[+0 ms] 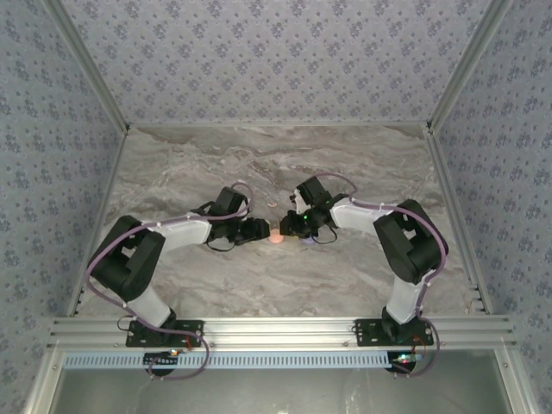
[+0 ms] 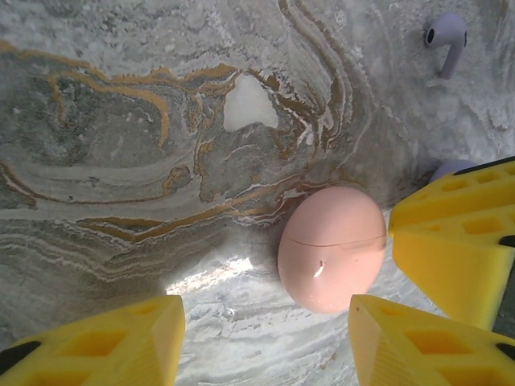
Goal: Insert the wireless bluetooth earbuds into the charging case
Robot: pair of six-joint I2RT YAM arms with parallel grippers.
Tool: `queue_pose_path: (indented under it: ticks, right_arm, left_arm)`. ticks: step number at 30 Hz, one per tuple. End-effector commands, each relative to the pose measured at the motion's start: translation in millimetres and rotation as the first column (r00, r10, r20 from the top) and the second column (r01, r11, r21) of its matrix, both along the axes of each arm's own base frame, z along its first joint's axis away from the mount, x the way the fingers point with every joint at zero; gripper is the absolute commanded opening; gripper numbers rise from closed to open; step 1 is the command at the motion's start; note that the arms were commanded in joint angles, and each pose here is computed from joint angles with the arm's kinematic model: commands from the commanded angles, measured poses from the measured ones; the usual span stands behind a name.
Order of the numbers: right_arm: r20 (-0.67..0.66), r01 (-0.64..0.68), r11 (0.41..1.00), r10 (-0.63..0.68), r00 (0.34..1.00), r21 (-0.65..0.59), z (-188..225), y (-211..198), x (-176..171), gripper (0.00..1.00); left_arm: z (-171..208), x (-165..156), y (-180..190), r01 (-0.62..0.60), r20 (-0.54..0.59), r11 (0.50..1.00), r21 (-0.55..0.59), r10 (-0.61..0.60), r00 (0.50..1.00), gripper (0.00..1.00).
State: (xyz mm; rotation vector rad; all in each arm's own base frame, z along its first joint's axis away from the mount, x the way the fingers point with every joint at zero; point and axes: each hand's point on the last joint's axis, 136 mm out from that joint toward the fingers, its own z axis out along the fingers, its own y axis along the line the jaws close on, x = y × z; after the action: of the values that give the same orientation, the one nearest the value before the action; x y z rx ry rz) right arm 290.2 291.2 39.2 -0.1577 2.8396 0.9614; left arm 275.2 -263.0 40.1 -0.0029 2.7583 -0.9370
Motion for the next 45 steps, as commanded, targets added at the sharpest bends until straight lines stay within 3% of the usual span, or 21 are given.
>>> queue_pose_path:
  ticks: [1,21,45]
  right_arm:
    - [-0.018,-0.005,1.0,0.005,1.0,0.015,-0.8,7.0,-0.4,0.25]
    - [-0.035,-0.005,1.0,0.006,0.999,0.005,-9.9,6.0,-1.9,0.23]
    - [-0.075,0.056,0.997,-0.052,0.996,0.049,-14.1,6.4,-1.5,0.22]
  left_arm:
    - [9.3,5.5,-12.5,0.013,0.007,0.999,-0.038,-0.013,1.0,0.55]
    - [-2.4,4.7,-28.6,0.027,-0.037,0.996,-0.079,-0.03,0.999,0.46]
    - [-8.7,7.8,-38.0,-0.097,-0.091,0.973,-0.208,0.079,0.993,0.37]
